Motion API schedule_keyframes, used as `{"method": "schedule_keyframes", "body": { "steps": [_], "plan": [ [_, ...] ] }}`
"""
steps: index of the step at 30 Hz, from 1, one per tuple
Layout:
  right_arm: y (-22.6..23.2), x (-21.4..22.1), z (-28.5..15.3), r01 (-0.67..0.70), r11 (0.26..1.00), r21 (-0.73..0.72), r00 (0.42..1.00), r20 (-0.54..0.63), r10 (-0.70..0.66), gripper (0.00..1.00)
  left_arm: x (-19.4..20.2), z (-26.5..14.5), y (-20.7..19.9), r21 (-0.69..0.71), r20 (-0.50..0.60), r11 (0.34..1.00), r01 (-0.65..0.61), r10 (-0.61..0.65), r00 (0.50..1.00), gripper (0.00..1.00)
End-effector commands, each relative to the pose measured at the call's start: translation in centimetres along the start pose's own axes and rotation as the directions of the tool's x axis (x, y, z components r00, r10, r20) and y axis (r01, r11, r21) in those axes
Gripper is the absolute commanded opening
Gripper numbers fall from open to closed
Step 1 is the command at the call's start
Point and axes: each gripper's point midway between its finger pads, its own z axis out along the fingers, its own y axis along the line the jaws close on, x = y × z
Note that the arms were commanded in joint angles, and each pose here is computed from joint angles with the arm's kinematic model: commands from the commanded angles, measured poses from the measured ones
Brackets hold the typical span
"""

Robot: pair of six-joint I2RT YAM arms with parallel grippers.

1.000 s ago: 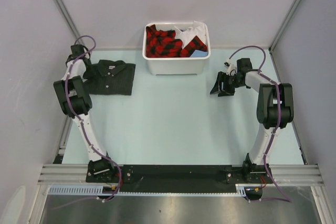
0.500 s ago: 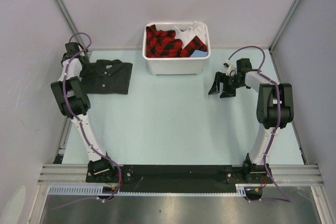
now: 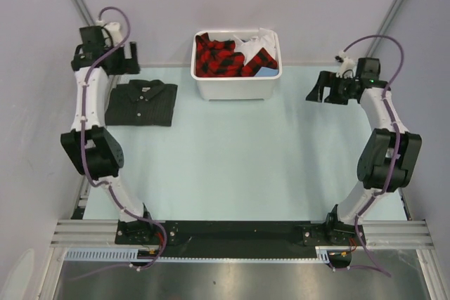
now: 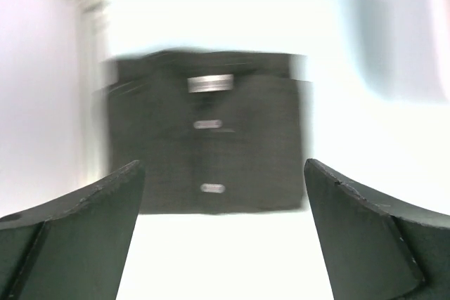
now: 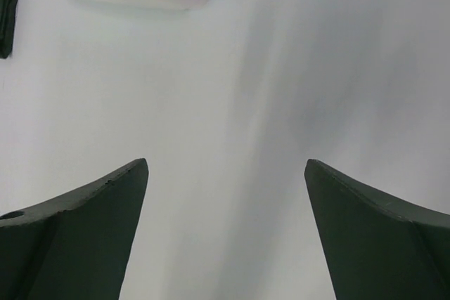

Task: Fold and stack the long sleeve shirts
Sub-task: Neatly place the folded shirt to the corner

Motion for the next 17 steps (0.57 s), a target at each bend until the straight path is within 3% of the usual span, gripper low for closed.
{"method": "schedule_keyframes", "body": {
  "steps": [1, 5, 7, 8, 10, 11, 12, 17],
  "plan": [
    [1.6, -3.0, -4.0, 0.135, 0.991, 0.006, 0.985, 0.105, -0.135, 1.0, 0.4, -6.1, -12.4, 0.271, 0.012, 0.939, -0.211, 0.216, 0.976, 0.99],
    [3.1, -0.4, -5.2, 0.16, 0.987, -0.009, 0.983, 0.097, -0.158, 1.0, 4.3, -8.6, -18.3, 0.427, 0.006, 0.865, -0.265, 0.29, 0.957, 0.99],
    [3.2, 3.2, -4.6, 0.154, 0.988, 0.001, 0.988, 0.023, -0.154, 1.0, 8.4, -8.3, -19.7, 0.475, -0.058, 0.842, -0.254, 0.318, 0.946, 0.99],
    [3.8, 4.5, -5.1, 0.16, 0.987, 0.0, 0.987, -0.001, -0.16, 1.0, 9.0, -9.1, -20.0, 0.486, -0.041, 0.834, -0.261, 0.32, 0.947, 0.99],
    [4.2, 8.1, -4.8, 0.164, 0.986, -0.007, 0.984, -0.071, -0.165, 1.0, 13.1, -8.6, -19.8, 0.495, -0.12, 0.843, -0.209, 0.305, 0.945, 0.99],
    [4.8, 8.7, -5.4, 0.181, 0.984, -0.003, 0.982, -0.062, -0.181, 1.0, 13.4, -9.3, -19.9, 0.498, -0.099, 0.84, -0.214, 0.3, 0.949, 0.99],
    [5.0, 9.3, -5.6, 0.185, 0.983, -0.002, 0.981, -0.06, -0.185, 1.0, 15.9, -8.9, -19.7, 0.5, -0.149, 0.845, -0.189, 0.299, 0.943, 0.99],
    [6.0, 12.4, -6.1, 0.208, 0.978, -0.002, 0.976, -0.072, -0.207, 1.0, 18.8, -10.0, -19.5, 0.492, -0.156, 0.857, -0.151, 0.258, 0.954, 0.99]
  ]
}}
